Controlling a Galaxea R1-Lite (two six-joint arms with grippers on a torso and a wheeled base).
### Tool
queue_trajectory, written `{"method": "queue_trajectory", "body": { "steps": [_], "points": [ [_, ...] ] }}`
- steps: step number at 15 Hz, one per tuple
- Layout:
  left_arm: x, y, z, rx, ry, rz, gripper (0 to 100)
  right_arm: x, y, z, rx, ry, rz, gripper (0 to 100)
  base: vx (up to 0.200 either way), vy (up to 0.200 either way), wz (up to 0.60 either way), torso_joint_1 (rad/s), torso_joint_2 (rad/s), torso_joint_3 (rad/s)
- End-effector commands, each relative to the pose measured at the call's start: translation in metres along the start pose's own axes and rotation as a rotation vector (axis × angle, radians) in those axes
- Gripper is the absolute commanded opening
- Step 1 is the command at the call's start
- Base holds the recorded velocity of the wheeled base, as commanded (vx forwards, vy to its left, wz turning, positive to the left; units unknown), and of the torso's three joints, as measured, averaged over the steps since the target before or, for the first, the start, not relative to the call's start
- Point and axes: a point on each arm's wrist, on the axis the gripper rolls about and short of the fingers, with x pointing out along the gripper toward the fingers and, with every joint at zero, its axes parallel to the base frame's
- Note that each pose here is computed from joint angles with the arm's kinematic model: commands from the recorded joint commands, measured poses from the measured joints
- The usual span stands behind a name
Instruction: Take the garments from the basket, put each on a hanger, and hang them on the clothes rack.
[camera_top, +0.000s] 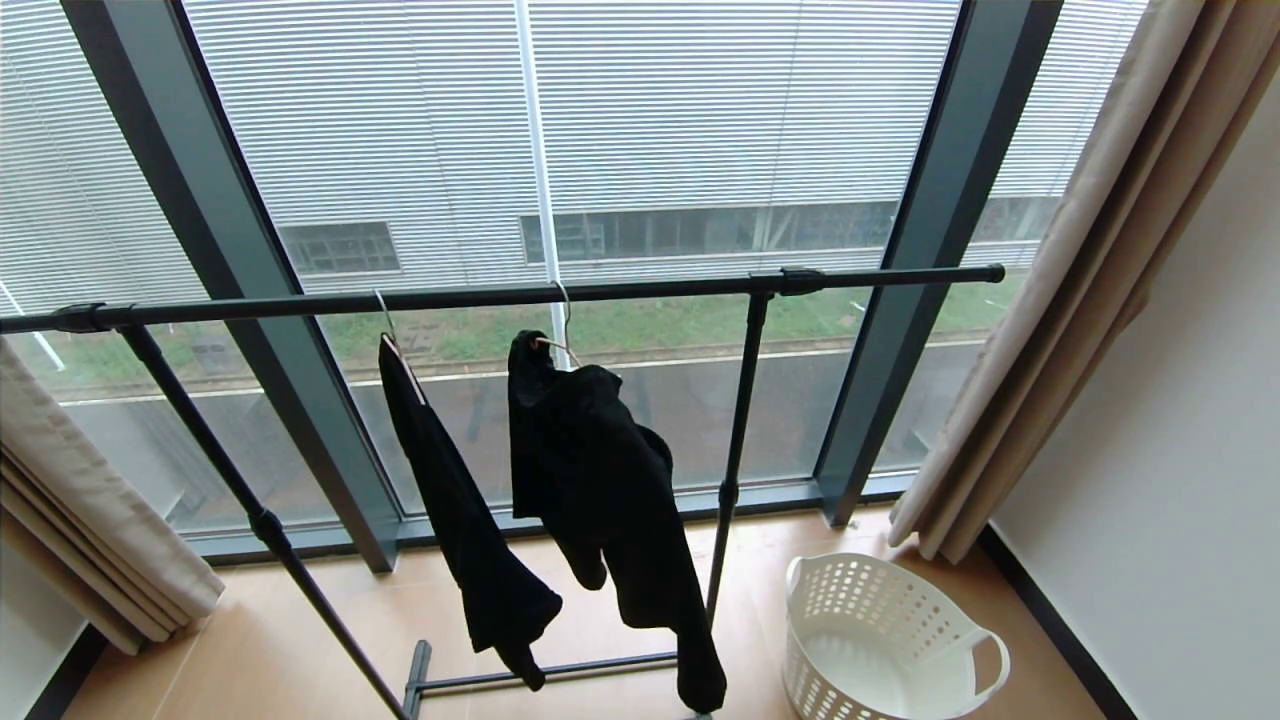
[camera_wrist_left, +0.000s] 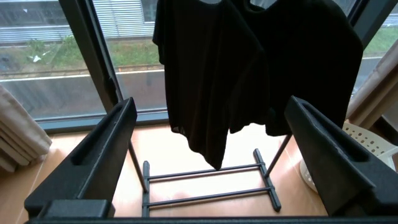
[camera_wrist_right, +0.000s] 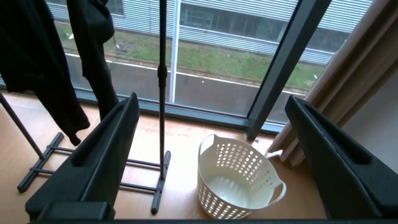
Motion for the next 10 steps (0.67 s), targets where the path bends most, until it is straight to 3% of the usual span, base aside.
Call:
{"method": "queue_trajectory", "body": {
  "steps": [1, 10],
  "points": [
    [-0.0001, 0.0, 0.0001, 0.0, -0.001, 0.0, 100, 0.0001, 0.0, 0.0, 0.001, 0.001, 0.0, 100, 0.0, 0.0, 0.0, 0.0, 0.0, 0.0],
    [-0.0001, 0.0, 0.0001, 0.0, -0.001, 0.0, 100, 0.0001, -0.0002, 0.0, 0.019, 0.002, -0.005, 100, 0.0, 0.0, 0.0, 0.0, 0.0, 0.0]
  ]
}}
